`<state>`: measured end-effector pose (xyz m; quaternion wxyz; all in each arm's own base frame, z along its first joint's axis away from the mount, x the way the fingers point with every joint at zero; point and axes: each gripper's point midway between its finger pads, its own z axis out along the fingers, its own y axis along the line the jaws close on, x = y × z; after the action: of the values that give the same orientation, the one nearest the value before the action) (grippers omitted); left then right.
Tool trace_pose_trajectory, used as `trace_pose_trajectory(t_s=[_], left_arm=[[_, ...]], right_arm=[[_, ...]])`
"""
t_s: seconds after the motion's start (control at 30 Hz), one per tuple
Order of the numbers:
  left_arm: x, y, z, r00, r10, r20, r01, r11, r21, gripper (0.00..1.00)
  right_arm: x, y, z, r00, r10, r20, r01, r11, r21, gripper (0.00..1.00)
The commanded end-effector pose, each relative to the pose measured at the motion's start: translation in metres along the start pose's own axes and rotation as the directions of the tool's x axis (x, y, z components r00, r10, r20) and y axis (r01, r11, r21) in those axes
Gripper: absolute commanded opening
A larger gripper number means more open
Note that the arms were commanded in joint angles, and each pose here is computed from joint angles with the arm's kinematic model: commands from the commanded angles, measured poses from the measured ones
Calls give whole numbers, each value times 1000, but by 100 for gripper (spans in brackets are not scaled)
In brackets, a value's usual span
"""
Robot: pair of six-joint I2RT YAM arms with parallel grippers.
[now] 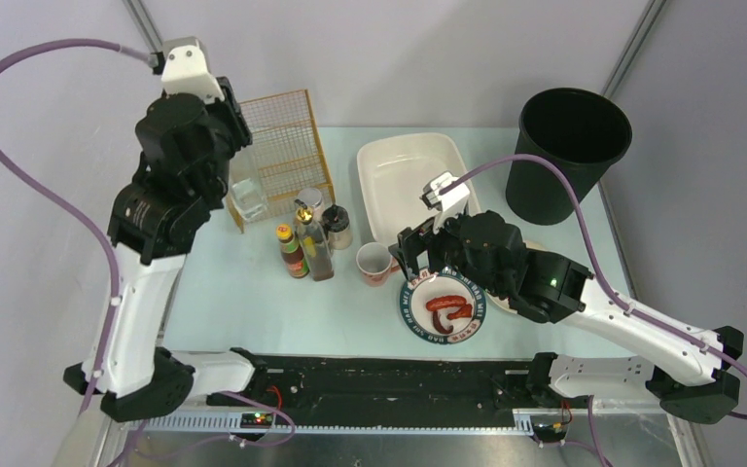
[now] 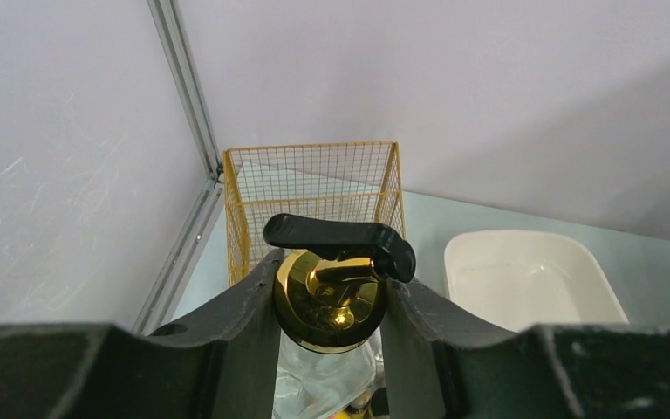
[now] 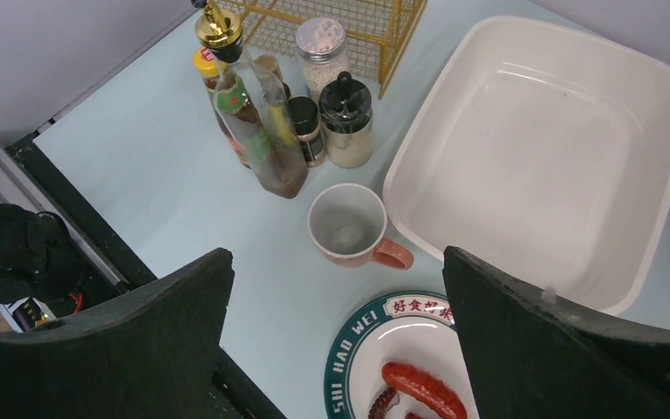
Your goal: Clear the kitchen counter
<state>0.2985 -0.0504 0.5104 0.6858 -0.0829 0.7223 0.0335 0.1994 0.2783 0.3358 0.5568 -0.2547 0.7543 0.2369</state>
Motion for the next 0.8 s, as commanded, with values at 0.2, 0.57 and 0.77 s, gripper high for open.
trace_pose_trajectory(t_s=[0.2,0.57,0.77], left_arm=[[-61,-12,52,984,-122,133,117,992,47,0],[-70,-20,130,964,-221,150,217,975,43,0],[-71,-19,165,944,-271,189,270,962,32,0]], right_arm=[[4,18,0,1000,4,-18,-6,996,-84,92],[21,22,-5,999,7,-44,-12,993,-119,93],[39,32,-4,995,27,-92,-42,985,-170,93]])
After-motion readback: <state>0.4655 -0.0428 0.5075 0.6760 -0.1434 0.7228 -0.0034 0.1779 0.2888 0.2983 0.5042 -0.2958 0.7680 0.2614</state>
